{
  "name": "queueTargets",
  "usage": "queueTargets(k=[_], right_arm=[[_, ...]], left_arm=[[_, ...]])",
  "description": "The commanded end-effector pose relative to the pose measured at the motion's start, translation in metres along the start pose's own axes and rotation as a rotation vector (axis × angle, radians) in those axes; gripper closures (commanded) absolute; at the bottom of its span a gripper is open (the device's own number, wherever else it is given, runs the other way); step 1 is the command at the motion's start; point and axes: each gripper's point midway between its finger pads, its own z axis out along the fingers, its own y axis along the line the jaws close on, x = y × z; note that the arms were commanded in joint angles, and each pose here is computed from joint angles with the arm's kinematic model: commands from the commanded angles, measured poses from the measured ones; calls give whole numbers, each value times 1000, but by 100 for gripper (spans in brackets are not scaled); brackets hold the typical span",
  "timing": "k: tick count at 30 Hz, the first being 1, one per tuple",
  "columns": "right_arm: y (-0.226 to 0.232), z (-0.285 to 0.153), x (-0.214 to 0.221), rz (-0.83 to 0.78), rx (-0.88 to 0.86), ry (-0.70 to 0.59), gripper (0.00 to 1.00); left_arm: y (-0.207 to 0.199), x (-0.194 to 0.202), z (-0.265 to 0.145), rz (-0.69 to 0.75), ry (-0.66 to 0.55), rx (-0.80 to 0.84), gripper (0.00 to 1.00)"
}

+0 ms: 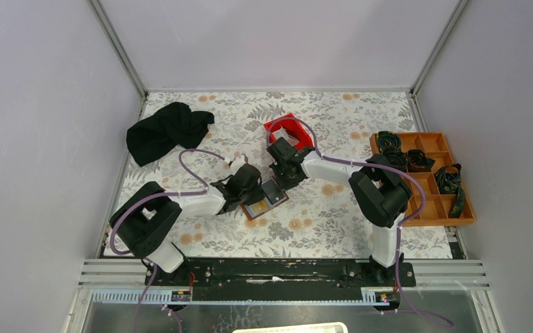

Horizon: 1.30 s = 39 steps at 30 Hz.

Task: Put the credit cards into the card holder
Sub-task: Insert the credit card into the card holder.

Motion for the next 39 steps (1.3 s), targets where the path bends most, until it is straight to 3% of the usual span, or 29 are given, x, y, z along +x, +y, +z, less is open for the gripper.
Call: queueTargets(k=[1,10,14,18,22,27,39], right_arm=[[-2,13,45,-22,32,146,100],[-4,9,43,-24,44,138,100],[-7,2,36,-24,62,110,100],[-7,-10,24,-17,69,61,88],[-8,-19,18,-13,73,28,75],[-6,-30,12,-1,57,-10,62],[17,-61,0,70,-100,-147,50]], left_arm=[[4,1,6,36,-7,-39,95],[-3,-2,5,37,-9,-30,93],[-5,-16,-8,38,-54,-51,84],[-9,-38,-30,23,-135,-56,66],[-11,-55,-54,5,-196,-65,57],[-1,-61,-77,-31,-225,-92,55],[50,-24,-93,-124,-152,-157,52]])
